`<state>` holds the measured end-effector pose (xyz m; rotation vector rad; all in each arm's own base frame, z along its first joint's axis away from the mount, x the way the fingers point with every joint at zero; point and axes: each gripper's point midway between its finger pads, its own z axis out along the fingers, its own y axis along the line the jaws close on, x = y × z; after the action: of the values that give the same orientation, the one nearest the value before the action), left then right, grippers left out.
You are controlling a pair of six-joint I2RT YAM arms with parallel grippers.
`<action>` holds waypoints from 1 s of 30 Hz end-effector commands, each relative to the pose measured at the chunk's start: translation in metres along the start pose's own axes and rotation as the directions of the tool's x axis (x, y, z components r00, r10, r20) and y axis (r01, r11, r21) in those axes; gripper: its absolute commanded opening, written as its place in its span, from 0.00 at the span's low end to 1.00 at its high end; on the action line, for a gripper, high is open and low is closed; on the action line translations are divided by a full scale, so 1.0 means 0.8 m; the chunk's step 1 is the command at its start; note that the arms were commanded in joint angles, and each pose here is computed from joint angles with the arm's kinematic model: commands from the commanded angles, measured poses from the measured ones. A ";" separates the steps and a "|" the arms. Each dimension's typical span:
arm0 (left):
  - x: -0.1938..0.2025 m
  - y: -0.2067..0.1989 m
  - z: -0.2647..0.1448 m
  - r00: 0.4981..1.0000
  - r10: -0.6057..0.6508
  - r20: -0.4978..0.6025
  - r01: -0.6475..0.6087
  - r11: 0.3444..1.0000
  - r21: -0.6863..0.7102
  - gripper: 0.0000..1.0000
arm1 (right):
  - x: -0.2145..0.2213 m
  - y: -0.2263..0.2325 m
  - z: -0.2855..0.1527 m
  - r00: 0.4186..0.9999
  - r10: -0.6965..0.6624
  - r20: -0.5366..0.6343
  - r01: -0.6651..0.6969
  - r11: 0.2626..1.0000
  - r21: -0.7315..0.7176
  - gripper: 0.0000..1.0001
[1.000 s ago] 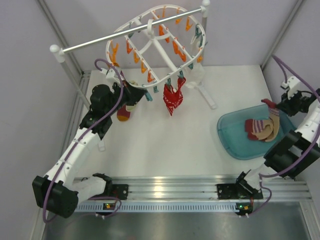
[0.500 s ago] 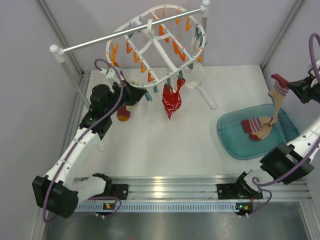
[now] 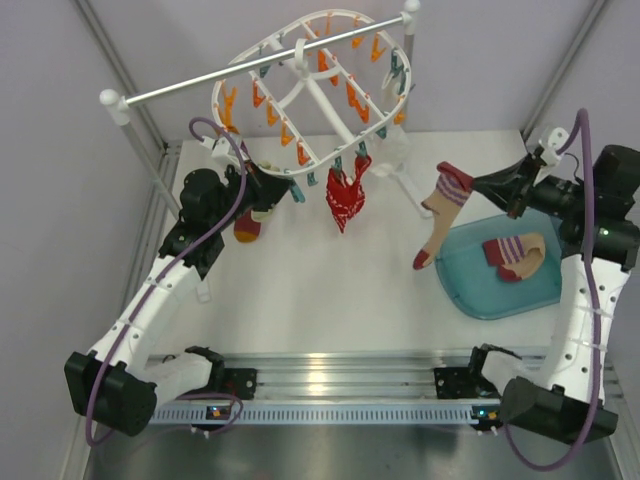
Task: Clip the socks to the hanger
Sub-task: Pick up the sock from the bin, then clamp the sock onto the hanger.
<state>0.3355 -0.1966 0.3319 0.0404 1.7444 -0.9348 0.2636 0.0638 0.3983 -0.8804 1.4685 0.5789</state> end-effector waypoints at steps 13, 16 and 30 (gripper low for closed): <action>-0.027 -0.034 -0.006 0.998 -0.049 0.039 0.046 0.995 0.086 0.00 | 0.025 0.116 0.141 0.952 0.292 0.093 -0.297 0.954 0.041 0.00; -0.027 -0.034 -0.003 0.997 -0.067 0.033 0.064 0.994 0.085 0.00 | 0.016 0.130 0.163 0.943 0.310 0.123 -0.318 0.947 0.049 0.00; -0.029 -0.035 0.006 0.985 -0.168 0.040 0.164 0.982 0.091 0.00 | 0.045 0.191 0.269 0.881 0.463 0.099 -0.473 0.865 0.168 0.00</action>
<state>0.3328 -0.2051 0.3384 -0.0673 1.7672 -1.0656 0.2533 0.3115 0.2752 -0.5236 1.7694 0.8066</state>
